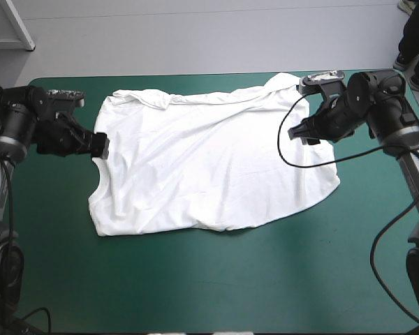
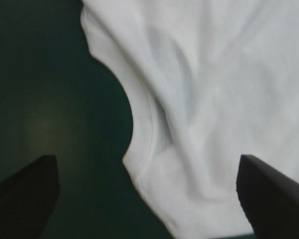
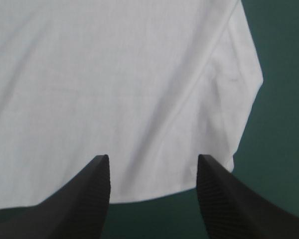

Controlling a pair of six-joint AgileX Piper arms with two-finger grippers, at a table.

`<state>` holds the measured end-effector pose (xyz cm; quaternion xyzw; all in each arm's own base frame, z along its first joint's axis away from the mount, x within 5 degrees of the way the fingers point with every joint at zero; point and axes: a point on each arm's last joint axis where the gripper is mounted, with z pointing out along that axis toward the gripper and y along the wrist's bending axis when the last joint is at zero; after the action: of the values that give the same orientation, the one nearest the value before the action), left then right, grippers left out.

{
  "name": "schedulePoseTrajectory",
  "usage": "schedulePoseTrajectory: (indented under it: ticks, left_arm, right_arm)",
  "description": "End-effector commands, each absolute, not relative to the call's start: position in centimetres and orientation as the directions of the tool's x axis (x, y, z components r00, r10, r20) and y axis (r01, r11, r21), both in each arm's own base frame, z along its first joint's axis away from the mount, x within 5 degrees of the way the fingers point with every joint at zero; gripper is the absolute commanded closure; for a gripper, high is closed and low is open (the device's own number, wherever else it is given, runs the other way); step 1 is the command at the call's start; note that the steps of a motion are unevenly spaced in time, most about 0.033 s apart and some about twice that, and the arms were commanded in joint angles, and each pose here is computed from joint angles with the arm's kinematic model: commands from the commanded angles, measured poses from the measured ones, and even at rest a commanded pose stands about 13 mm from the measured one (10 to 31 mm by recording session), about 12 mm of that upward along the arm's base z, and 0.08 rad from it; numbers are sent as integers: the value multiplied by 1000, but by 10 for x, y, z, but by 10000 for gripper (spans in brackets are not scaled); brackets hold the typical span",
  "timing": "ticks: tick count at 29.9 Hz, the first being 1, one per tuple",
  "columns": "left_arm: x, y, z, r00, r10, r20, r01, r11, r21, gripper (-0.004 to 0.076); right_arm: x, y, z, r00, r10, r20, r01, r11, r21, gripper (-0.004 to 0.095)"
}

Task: Fold the cloth

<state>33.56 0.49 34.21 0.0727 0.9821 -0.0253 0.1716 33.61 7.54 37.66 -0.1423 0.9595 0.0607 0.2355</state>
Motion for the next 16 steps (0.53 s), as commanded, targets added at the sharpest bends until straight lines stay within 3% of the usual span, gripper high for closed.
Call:
schedulePoseTrajectory:
  ticks: [1,7,16]
  left_arm:
    - [301,3,341,-945,132,-300,149,988,-33,23]
    - [279,1,291,-971,112,-212,129,989,-68,24]
    - [271,-3,247,-971,59,-231,87,989,-115,34]
  right_arm:
    - [312,70,395,-802,-251,-542,-318,948,32,413]
    - [304,68,400,-796,-249,-552,-319,947,32,413]
    - [303,68,400,-794,-253,-553,-321,947,28,413]
